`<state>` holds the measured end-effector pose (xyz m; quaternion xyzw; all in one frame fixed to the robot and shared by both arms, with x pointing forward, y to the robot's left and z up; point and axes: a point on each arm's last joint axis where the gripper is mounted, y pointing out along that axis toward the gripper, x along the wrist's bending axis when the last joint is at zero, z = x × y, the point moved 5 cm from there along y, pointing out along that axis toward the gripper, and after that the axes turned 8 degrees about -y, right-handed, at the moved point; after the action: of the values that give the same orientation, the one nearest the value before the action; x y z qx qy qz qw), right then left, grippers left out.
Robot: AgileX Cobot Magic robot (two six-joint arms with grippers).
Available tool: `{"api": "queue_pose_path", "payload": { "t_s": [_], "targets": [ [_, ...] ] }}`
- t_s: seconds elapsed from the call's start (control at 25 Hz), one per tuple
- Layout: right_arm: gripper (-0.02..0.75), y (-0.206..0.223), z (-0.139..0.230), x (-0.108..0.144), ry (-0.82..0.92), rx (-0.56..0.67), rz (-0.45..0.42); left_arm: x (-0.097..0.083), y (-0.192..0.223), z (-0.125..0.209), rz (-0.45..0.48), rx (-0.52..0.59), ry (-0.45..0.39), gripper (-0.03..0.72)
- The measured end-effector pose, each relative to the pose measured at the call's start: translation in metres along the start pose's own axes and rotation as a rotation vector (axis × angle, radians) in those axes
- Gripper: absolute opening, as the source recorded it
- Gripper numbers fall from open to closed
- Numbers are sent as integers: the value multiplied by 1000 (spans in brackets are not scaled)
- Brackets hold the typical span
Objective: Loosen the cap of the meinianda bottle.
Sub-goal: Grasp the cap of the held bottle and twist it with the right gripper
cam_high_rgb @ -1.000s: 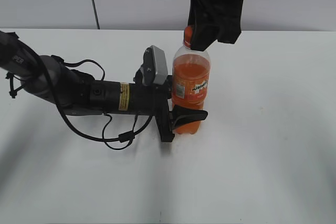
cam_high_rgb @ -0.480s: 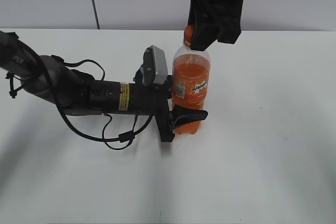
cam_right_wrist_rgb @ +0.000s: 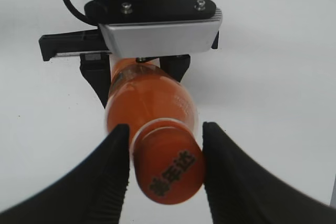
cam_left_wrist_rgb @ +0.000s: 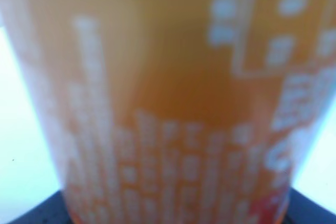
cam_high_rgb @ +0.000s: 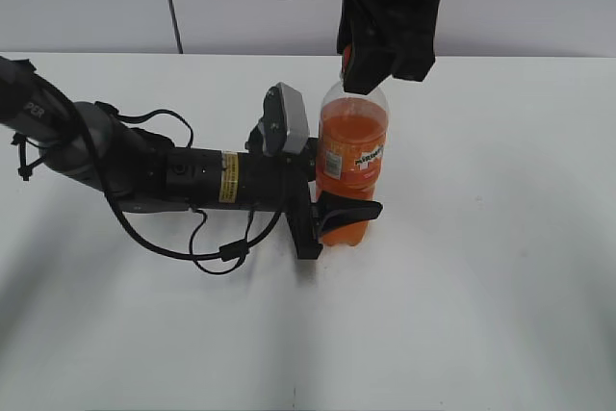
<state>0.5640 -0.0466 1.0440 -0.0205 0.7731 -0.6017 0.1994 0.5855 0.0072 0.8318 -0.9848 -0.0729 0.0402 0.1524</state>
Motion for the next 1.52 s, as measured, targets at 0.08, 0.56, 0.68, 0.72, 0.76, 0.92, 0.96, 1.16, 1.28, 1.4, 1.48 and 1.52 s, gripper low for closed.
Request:
{"api": "queue_pose_path", "payload": {
  "t_s": [0.08,0.56,0.68,0.72,0.76,0.92,0.96,1.16,1.28,1.4,1.48,1.52],
  "targets": [
    [347,0,0,0,2,-2,0,0,0,0,-1,0,-2,394],
    [419,0,-1,0,21,-4,-2,1,0,0,-6,0,-10,394],
    [419,0,-1,0,35,-4,-2,1,0,0,-6,0,-10,395],
    [419,0,-1,0,40,-4,-2,1,0,0,-6,0,-10,394],
    [419,0,-1,0,45,-4,-2,1,0,0,-6,0,-10,394],
    [419,-2,-2,-2,60,-7,8,1,0,0,-7,0,-11,394],
    [419,-4,-2,-3,64,-9,13,1,0,0,-7,0,-11,394],
    [419,-6,-1,-5,91,3,29,1,0,0,-9,0,-13,394],
    [419,-8,0,-6,125,10,34,1,0,0,-9,0,-15,394],
    [419,-16,-1,-5,184,-2,51,1,0,0,-9,0,-16,394],
    [419,-25,-5,-4,235,-32,61,1,0,0,-9,0,-16,394],
    [419,-30,-8,-3,258,-53,64,1,0,0,-9,0,-16,394]
  ]
}}
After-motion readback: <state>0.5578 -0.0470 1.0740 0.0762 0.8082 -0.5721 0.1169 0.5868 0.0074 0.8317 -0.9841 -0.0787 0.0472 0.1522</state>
